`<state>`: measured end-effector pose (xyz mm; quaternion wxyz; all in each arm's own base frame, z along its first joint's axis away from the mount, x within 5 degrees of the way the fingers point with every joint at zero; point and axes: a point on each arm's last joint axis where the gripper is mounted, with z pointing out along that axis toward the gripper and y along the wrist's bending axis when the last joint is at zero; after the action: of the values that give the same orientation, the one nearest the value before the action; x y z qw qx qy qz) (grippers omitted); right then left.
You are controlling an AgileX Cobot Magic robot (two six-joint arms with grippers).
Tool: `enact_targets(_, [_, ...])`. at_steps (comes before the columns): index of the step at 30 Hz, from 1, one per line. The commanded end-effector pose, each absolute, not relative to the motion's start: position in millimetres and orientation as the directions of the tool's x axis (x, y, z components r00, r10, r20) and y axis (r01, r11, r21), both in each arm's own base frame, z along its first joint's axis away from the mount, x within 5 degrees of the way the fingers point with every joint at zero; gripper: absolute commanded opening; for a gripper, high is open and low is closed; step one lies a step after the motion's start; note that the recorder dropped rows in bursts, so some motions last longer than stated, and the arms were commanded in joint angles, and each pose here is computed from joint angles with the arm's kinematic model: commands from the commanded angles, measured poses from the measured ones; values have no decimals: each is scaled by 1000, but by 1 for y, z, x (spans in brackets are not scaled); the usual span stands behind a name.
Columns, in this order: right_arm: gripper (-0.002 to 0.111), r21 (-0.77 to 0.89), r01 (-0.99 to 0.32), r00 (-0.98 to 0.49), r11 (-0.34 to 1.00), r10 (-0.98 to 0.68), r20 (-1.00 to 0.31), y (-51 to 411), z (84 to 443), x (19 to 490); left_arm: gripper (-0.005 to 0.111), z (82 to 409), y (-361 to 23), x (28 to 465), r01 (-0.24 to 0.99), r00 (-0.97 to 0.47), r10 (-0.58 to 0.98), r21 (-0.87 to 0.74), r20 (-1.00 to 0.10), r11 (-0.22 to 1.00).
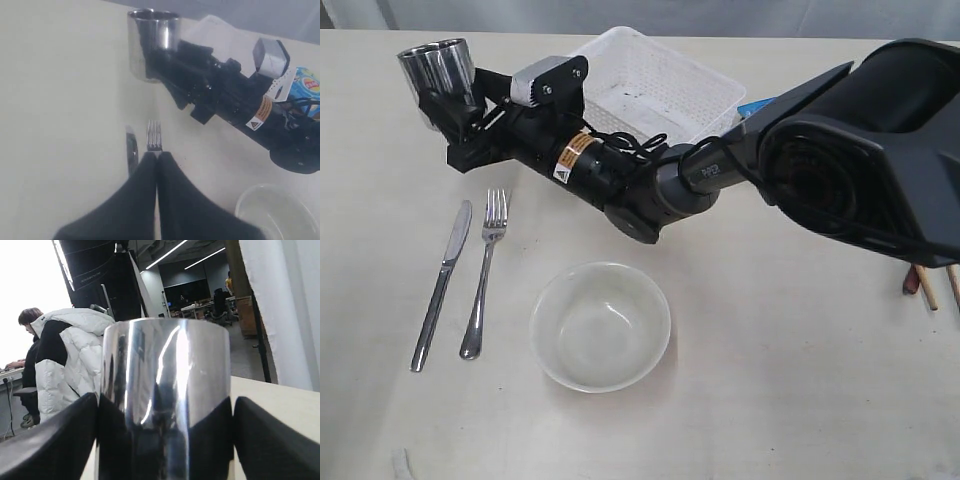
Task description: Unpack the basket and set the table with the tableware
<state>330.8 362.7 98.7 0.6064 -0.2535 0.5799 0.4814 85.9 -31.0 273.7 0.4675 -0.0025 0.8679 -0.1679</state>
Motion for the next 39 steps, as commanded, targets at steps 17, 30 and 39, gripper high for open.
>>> enact_targets(17, [0, 26, -987, -8, 161, 116, -993, 332, 121, 316, 0, 339, -54, 174, 15, -776, -51, -98, -628, 995])
enact_targets(30, [0, -149, -989, 149, 1, 10, -989, 329, 177, 299, 0, 363, -79, 282, 34, -910, 24, -18, -413, 999])
enact_targets(39, [0, -71, -997, 71, 35, 10, -997, 297, 177, 325, 0, 361, -56, 291, -14, -933, -120, -298, -339, 954])
